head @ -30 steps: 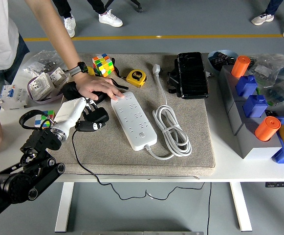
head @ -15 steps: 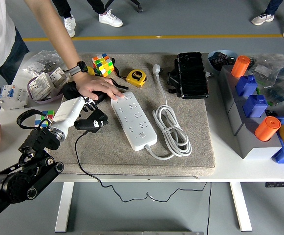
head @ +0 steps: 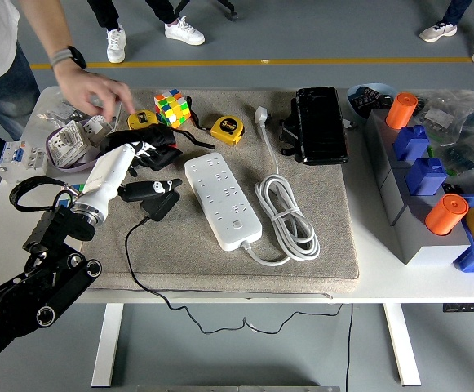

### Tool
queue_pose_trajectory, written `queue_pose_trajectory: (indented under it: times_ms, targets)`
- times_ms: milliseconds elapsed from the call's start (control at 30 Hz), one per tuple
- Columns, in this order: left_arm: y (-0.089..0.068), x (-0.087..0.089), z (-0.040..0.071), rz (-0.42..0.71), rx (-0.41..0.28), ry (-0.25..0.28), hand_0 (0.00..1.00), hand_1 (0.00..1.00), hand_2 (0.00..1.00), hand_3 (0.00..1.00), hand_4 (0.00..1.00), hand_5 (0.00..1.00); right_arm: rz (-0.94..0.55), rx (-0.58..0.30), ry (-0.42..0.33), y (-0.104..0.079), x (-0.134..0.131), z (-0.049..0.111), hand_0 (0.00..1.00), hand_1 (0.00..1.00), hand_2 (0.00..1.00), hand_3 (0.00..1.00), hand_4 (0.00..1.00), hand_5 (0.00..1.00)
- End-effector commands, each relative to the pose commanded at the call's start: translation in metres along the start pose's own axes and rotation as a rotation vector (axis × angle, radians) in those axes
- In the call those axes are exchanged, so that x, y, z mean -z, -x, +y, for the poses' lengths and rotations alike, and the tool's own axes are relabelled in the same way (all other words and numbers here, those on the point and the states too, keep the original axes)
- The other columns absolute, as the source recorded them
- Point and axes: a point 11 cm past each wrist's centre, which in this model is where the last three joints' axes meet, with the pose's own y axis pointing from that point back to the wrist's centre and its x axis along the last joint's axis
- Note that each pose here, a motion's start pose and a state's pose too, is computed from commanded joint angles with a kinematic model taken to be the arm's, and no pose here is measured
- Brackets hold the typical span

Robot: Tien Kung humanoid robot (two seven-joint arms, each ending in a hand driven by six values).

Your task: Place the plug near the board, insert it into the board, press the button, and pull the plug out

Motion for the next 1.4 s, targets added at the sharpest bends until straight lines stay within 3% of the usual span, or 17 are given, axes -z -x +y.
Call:
queue_pose_trajectory:
  times_ms: [233,267,433,467,600,767,933,1400]
  targets:
    - [-0.009,0.003,0.006,0.292,-0.084,0.036,0.441,0.622,0.621,0.663,0.998,0.552,0.001,-0.004,0.008,-0.002,-0.001,0.000,0.585,0.634,0.536,0.479,0.739,0.436]
    - [-0.009,0.003,0.007,0.333,-0.093,0.048,0.449,0.601,0.580,0.603,0.990,0.456,0.001,-0.005,0.009,-0.002,-0.001,0.000,0.585,0.634,0.536,0.479,0.738,0.438]
    - [-0.010,0.006,0.010,0.512,-0.114,0.084,0.449,0.601,0.580,0.603,0.990,0.456,0.003,-0.009,0.014,-0.003,-0.002,0.000,0.585,0.634,0.536,0.479,0.738,0.438]
    - [-0.009,0.008,0.011,0.546,-0.117,0.078,0.438,0.579,0.557,0.576,0.932,0.433,0.004,-0.009,0.014,-0.003,-0.002,-0.001,0.585,0.634,0.537,0.478,0.738,0.440]
    - [-0.006,0.023,0.012,0.690,-0.125,0.004,0.438,0.579,0.557,0.576,0.932,0.433,0.005,-0.007,0.015,-0.001,-0.002,-0.001,0.585,0.634,0.537,0.478,0.738,0.440]
    - [-0.009,0.044,0.017,0.875,-0.189,-0.114,0.432,0.575,0.556,0.576,0.913,0.423,-0.001,-0.007,0.022,0.001,-0.004,-0.002,0.585,0.635,0.537,0.479,0.738,0.441]
    - [-0.011,0.050,0.017,0.900,-0.197,-0.147,0.437,0.575,0.559,0.575,0.906,0.418,-0.001,-0.006,0.024,0.001,-0.005,-0.002,0.585,0.635,0.537,0.479,0.738,0.442]
    - [-0.022,0.051,0.018,0.898,-0.211,-0.139,0.438,0.573,0.558,0.573,0.901,0.422,0.006,0.000,0.029,0.006,-0.005,-0.003,0.585,0.637,0.537,0.479,0.737,0.443]
